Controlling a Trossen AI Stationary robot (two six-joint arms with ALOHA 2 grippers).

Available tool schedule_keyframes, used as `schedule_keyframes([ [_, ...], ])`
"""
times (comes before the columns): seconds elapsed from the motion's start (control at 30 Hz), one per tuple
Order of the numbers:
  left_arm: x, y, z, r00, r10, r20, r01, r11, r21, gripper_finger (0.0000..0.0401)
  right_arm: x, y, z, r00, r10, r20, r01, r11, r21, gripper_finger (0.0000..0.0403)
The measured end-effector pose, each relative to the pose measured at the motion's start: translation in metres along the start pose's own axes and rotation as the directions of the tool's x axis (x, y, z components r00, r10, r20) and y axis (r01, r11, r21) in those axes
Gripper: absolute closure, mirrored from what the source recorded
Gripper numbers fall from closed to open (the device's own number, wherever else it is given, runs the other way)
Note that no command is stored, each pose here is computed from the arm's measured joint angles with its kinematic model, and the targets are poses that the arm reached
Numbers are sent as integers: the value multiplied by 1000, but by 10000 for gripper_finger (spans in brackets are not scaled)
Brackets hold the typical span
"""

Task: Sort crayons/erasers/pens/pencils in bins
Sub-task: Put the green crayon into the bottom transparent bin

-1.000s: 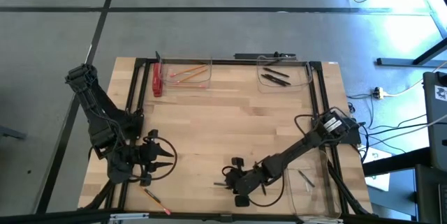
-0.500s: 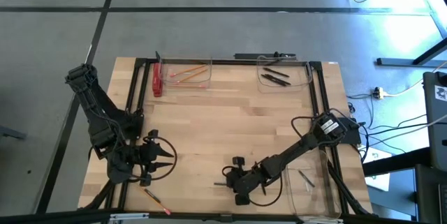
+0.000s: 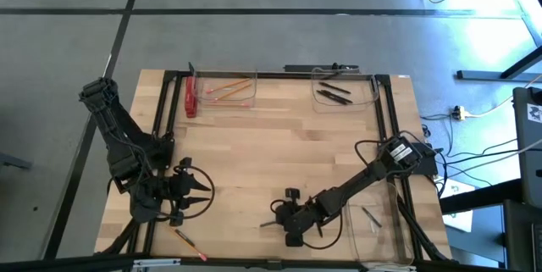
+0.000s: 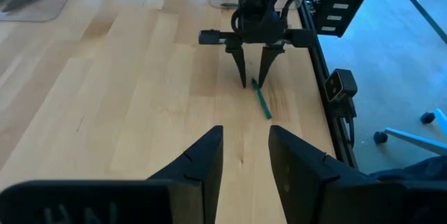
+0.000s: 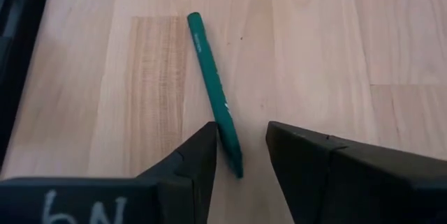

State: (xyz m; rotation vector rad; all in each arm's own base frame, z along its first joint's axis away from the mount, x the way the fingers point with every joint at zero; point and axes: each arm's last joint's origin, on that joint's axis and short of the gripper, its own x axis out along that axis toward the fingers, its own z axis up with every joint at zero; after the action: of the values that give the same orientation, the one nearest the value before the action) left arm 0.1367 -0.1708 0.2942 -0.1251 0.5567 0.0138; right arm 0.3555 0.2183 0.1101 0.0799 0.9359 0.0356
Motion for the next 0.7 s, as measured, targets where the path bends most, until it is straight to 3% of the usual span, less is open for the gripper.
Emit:
schedule_keyframes([
  [0.23, 0, 0, 0, 1000, 0, 0, 0, 1000, 0, 291, 0, -1, -1, 998, 48, -36, -47, 998, 35, 280],
  [0.7, 0, 0, 0, 1000, 0, 0, 0, 1000, 1, 291, 2, 0, -1, 997, 72, -38, -70, 996, 63, 392],
])
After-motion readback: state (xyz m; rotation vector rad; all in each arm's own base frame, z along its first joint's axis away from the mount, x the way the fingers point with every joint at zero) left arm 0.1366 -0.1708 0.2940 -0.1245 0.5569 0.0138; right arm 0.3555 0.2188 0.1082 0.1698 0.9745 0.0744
